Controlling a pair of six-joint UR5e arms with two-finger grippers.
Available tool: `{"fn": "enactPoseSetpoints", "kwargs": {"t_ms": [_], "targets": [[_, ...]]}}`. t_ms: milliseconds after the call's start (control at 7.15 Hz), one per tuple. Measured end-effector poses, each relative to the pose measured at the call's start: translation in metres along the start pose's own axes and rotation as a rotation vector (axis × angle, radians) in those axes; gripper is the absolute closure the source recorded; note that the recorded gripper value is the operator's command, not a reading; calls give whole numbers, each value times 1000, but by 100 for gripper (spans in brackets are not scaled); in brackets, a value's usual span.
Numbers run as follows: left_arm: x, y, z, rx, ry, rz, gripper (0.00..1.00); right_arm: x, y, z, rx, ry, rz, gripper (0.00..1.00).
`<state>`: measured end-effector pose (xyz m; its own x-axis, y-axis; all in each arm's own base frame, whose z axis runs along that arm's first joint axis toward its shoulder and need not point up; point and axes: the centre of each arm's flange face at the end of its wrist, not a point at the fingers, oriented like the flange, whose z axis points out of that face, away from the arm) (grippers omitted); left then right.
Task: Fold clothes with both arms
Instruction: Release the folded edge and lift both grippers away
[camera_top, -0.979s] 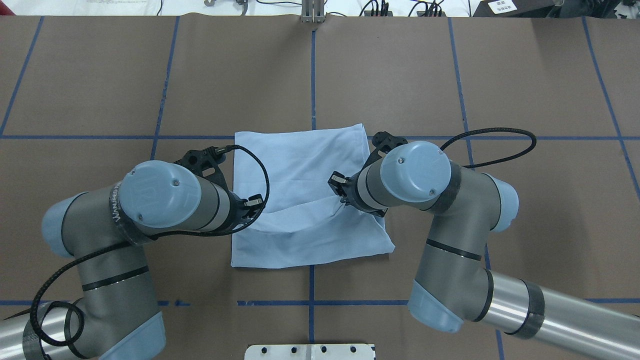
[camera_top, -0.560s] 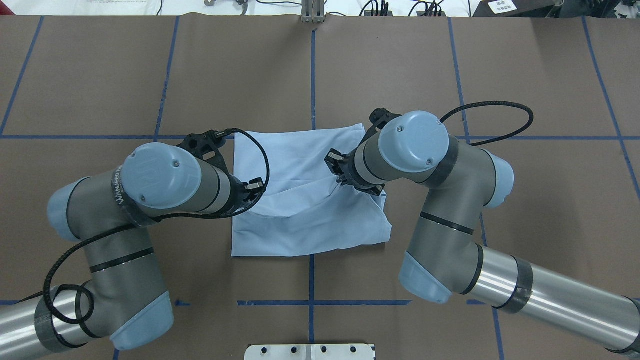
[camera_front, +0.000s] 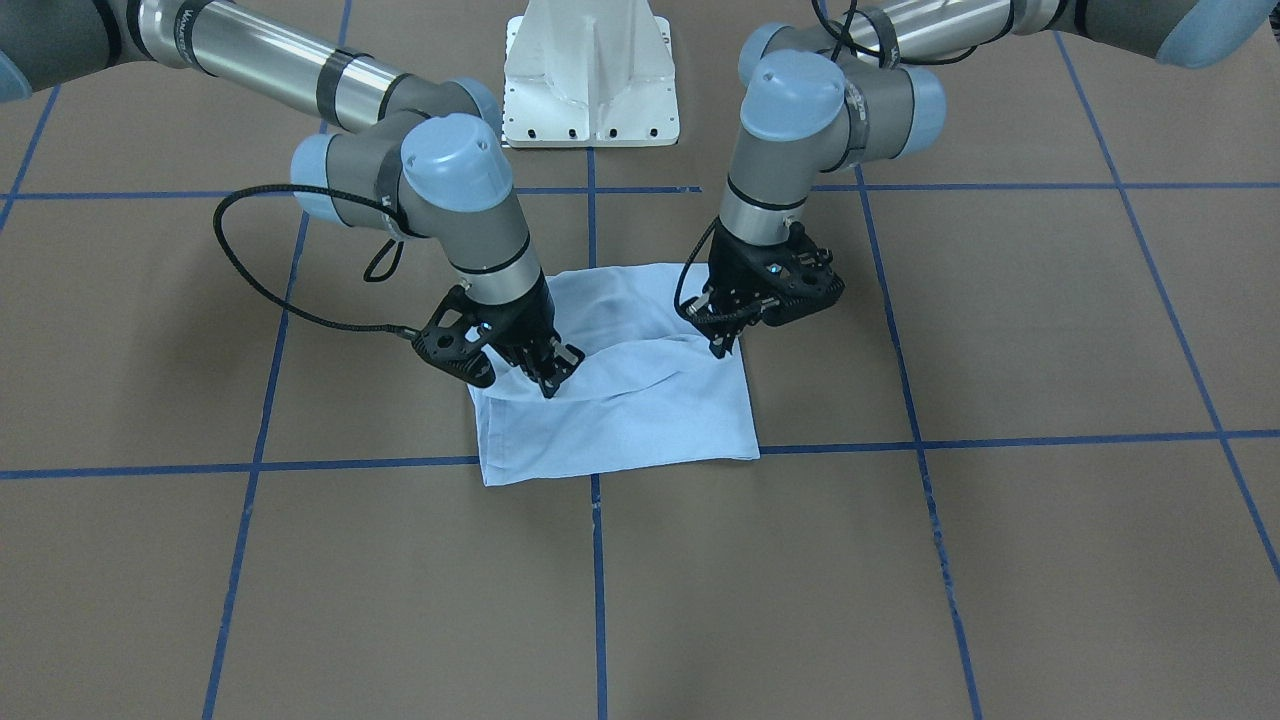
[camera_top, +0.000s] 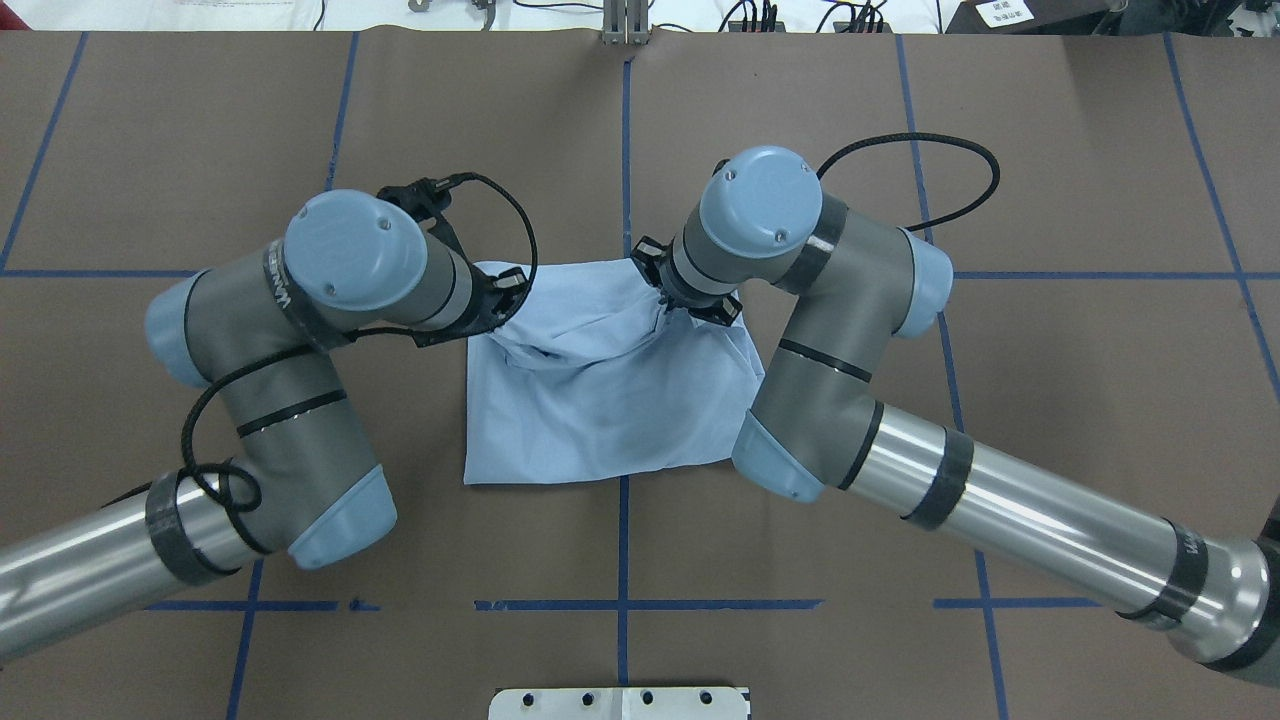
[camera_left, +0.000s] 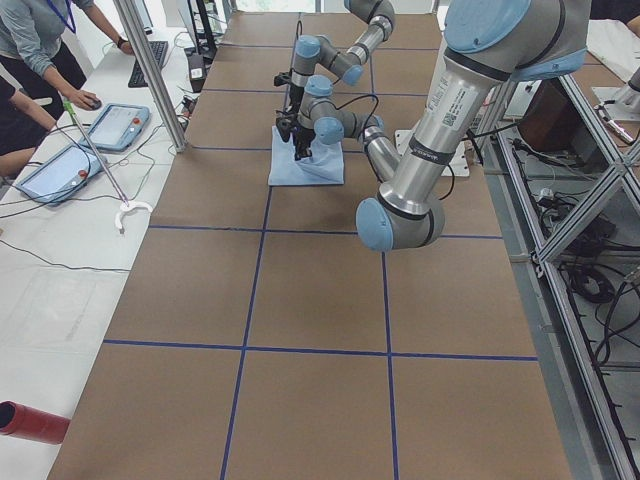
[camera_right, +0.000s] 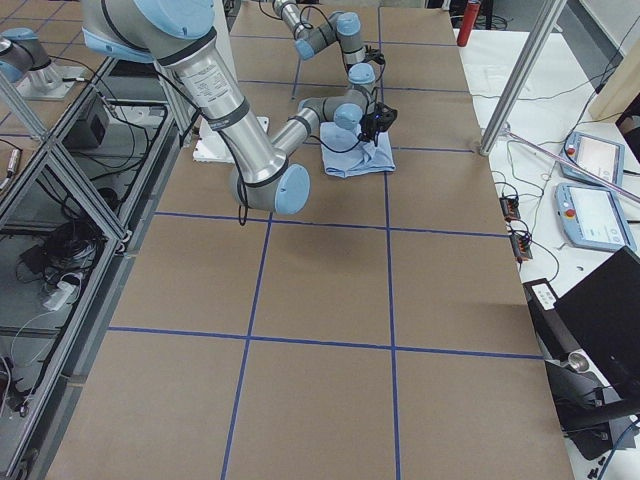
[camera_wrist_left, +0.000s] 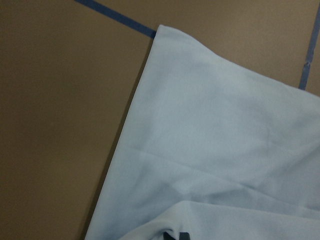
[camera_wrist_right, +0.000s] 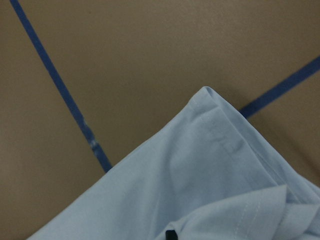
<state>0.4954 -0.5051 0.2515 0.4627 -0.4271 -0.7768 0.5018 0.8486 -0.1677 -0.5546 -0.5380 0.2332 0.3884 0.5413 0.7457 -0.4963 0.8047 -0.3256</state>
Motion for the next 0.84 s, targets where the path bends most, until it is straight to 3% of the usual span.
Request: {"fn": "enactPoseSetpoints", "kwargs": {"t_ms": [280, 560, 839], "targets": [[1, -57, 37, 54, 20, 15, 0, -6, -70, 10, 34, -12, -33, 0], [2, -83, 36, 75, 38, 27, 0, -4, -113, -1, 25, -7, -53, 0], [0, -105, 19, 15, 50, 62, 0, -8, -124, -12, 1, -13, -113, 0]]}}
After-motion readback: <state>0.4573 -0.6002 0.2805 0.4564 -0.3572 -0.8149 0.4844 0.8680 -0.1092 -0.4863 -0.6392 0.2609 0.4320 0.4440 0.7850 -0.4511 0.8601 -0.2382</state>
